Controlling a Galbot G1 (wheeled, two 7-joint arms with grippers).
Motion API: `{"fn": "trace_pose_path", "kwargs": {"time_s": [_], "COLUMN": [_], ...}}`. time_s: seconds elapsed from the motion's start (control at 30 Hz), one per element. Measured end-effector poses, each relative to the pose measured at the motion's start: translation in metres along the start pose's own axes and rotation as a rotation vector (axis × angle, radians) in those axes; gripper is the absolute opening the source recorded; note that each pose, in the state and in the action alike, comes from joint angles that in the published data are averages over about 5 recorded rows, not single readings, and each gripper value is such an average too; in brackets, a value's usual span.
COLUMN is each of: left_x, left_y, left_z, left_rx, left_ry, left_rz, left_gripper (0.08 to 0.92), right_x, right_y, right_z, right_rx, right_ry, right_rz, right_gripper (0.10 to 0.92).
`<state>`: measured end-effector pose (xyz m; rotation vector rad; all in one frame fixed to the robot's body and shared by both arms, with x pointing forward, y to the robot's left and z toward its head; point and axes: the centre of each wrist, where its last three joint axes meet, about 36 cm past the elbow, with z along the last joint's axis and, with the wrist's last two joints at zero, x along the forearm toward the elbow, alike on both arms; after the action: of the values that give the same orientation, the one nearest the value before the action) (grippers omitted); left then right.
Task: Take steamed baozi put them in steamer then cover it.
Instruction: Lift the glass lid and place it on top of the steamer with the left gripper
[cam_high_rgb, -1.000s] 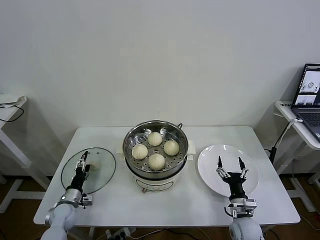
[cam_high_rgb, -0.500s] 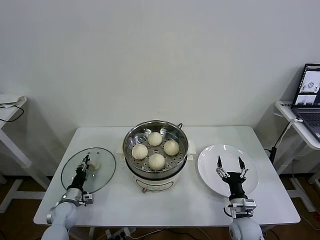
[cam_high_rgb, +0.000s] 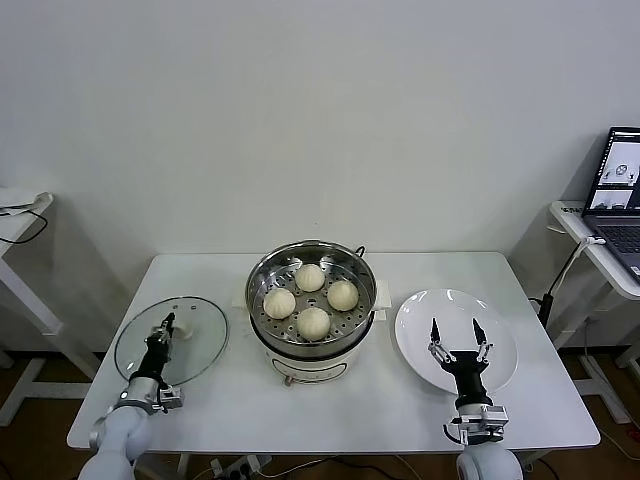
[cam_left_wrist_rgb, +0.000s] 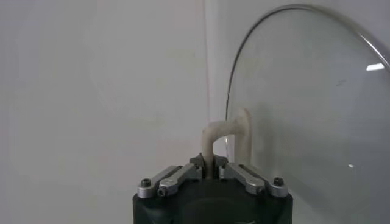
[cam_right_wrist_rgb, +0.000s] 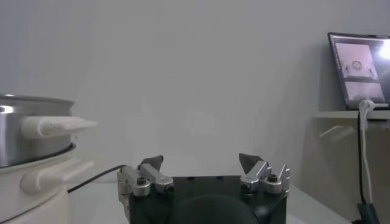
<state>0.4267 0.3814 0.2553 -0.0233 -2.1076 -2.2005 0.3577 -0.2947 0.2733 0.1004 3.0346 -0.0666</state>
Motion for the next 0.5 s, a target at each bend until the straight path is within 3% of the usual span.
{"fn": "trace_pose_path", "kwargs": {"time_s": [0.23, 0.5], "left_x": [0.007, 0.022], "left_y": [0.042, 0.126], "left_z": [0.012, 0.009], "left_rx": [-0.014, -0.032], "left_ry": [0.017, 0.016], "left_rz": [-0.113, -0.293], "left_gripper": [0.197, 0.197], "right_x": [0.000, 0.001], "right_y": [0.003, 0.002], "right_z": [-0.001, -0.004], "right_rx": [-0.002, -0.004], "right_ry": [-0.008, -0.015], "right_rz": [0.000, 0.012], "right_gripper": [0.823, 0.823]}}
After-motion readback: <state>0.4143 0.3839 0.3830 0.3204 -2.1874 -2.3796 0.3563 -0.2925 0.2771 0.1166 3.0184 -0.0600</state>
